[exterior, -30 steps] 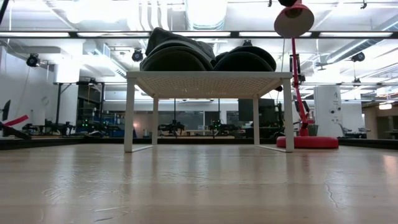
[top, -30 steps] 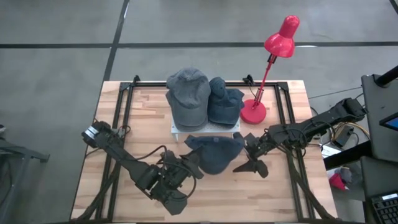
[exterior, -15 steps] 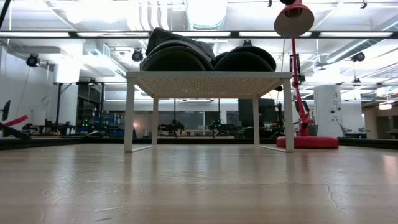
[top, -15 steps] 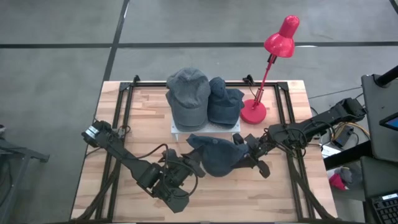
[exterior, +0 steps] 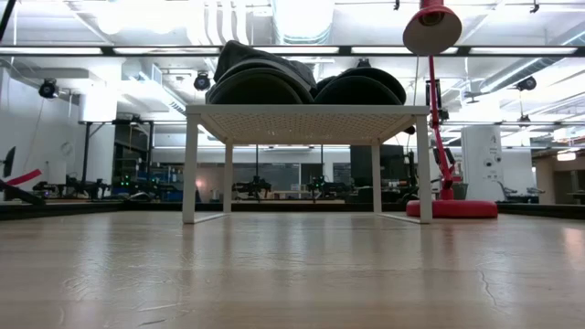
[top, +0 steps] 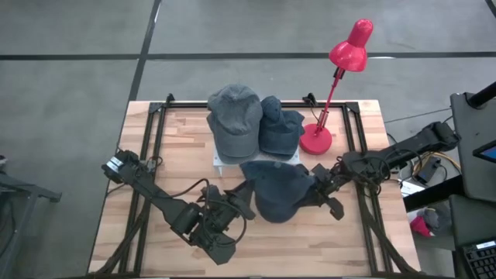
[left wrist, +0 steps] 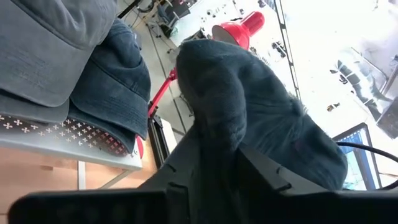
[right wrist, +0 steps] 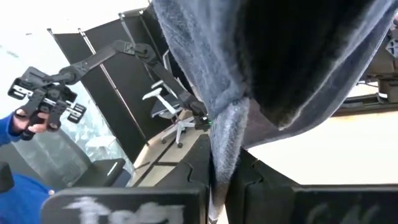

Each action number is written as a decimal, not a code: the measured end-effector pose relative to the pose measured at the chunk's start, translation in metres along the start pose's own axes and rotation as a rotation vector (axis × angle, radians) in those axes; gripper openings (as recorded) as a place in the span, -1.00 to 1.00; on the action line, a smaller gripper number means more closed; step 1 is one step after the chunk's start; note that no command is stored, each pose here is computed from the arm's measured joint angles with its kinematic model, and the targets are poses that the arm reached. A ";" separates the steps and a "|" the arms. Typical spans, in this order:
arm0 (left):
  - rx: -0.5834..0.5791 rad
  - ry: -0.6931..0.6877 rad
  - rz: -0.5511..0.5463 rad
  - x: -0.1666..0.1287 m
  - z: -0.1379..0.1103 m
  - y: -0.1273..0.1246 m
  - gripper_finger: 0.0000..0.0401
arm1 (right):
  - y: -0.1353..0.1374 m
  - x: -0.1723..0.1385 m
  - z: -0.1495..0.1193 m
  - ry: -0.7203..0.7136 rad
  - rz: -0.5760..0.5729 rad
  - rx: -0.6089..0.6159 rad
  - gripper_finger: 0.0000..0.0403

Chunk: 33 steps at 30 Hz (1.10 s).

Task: Pick & Place hat
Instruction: Stack the blue cap on the blue caps on the shelf

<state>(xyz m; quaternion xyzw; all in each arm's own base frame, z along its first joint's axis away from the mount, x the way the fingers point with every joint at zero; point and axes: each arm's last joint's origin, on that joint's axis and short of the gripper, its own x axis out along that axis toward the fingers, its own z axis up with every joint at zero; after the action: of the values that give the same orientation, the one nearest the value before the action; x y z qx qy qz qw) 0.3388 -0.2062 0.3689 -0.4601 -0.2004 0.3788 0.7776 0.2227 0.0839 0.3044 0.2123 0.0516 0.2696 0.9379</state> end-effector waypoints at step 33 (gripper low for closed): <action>0.515 0.076 -0.074 -0.055 0.023 0.028 -0.48 | -0.083 -0.115 0.066 -0.165 -0.220 0.292 -0.95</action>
<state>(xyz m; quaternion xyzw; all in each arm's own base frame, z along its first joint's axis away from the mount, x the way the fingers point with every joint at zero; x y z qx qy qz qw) 0.2780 -0.2279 0.3582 -0.2532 -0.0849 0.3710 0.8894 0.1788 -0.0647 0.3268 0.3605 0.0358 0.1370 0.9220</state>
